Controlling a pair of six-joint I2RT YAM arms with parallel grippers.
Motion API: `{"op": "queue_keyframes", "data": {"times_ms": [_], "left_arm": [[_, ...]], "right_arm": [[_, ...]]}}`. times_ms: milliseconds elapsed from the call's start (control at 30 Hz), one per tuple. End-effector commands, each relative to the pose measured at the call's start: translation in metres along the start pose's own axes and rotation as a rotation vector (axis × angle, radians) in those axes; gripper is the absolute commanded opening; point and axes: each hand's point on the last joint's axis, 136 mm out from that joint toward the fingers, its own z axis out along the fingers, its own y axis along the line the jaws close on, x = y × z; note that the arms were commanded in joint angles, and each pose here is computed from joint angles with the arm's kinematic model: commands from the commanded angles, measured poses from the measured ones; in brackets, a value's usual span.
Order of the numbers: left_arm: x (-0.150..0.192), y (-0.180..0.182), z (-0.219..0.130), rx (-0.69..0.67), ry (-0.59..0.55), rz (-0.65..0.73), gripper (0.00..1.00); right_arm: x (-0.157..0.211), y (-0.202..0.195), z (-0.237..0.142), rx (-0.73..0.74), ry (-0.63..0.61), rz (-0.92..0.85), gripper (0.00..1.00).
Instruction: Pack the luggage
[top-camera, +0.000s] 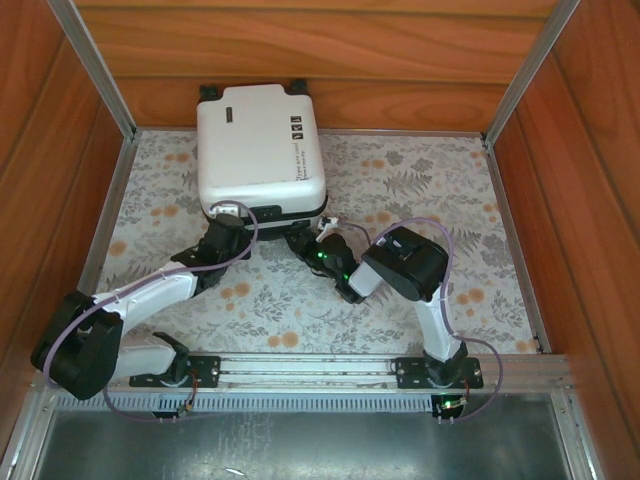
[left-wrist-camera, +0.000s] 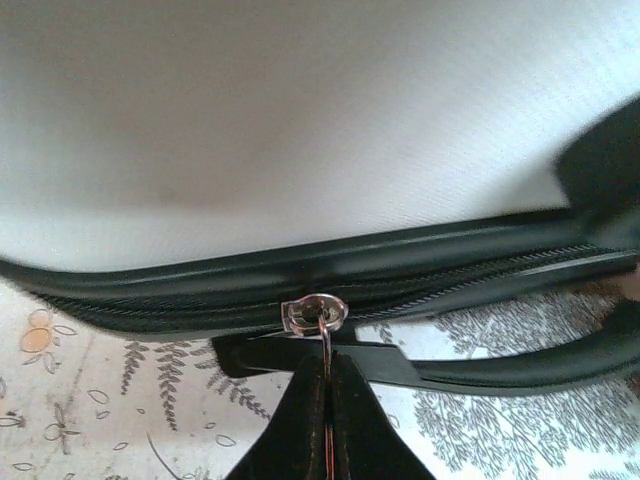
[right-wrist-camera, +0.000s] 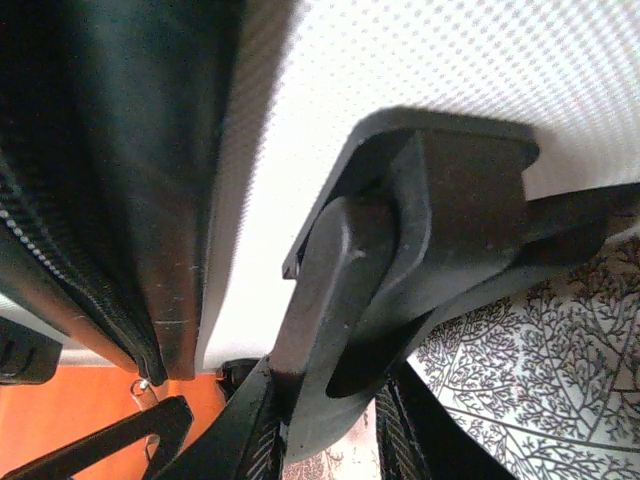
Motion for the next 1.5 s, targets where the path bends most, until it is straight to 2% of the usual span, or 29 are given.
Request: {"op": "queue_keyframes", "data": {"times_ms": [0, 300, 633, 767, 867, 900, 967, 1033, 1067, 1133, 1200, 1433, 1467], "left_arm": [[-0.024, -0.054, -0.017, 0.237, -0.057, 0.049, 0.0], [-0.013, -0.098, -0.011, 0.292, 0.0, 0.121, 0.0], [-0.007, -0.157, -0.001, 0.446, 0.064, 0.244, 0.0], [-0.01, -0.175, -0.008, 0.531, 0.074, 0.254, 0.0], [-0.013, -0.18, -0.006, 0.539, 0.074, 0.254, 0.0], [-0.014, -0.181, -0.005, 0.54, 0.076, 0.251, 0.0], [-0.015, -0.185, -0.003, 0.545, 0.08, 0.243, 0.0], [-0.016, -0.188, -0.002, 0.549, 0.081, 0.243, 0.0], [-0.017, -0.188, -0.001, 0.543, 0.079, 0.243, 0.06], [-0.018, -0.186, -0.003, 0.54, 0.069, 0.254, 0.39], [-0.019, -0.183, -0.01, 0.538, 0.048, 0.275, 0.55], [-0.023, -0.143, -0.049, 0.48, -0.052, 0.296, 0.87], [-0.022, -0.133, -0.056, 0.46, -0.065, 0.279, 0.99]], "right_arm": [[0.049, 0.026, 0.008, -0.094, 0.172, -0.203, 0.0], [0.057, 0.043, 0.015, -0.126, 0.163, -0.258, 0.0], [0.061, 0.035, 0.015, -0.117, 0.168, -0.236, 0.0], [0.063, 0.029, 0.015, -0.113, 0.171, -0.231, 0.0], [0.065, 0.026, 0.014, -0.125, 0.174, -0.223, 0.0], [0.066, 0.025, 0.013, -0.132, 0.175, -0.223, 0.02], [0.069, 0.025, 0.01, -0.144, 0.189, -0.225, 0.22], [0.067, 0.022, 0.001, -0.125, 0.18, -0.249, 0.35], [0.064, 0.017, -0.006, -0.103, 0.166, -0.255, 0.42], [0.057, 0.007, -0.021, -0.055, 0.133, -0.263, 0.53], [0.052, -0.003, -0.039, -0.008, 0.114, -0.271, 0.58], [0.057, -0.031, -0.087, 0.185, 0.211, -0.341, 0.59], [0.055, -0.029, -0.093, 0.212, 0.223, -0.368, 0.58]]}}
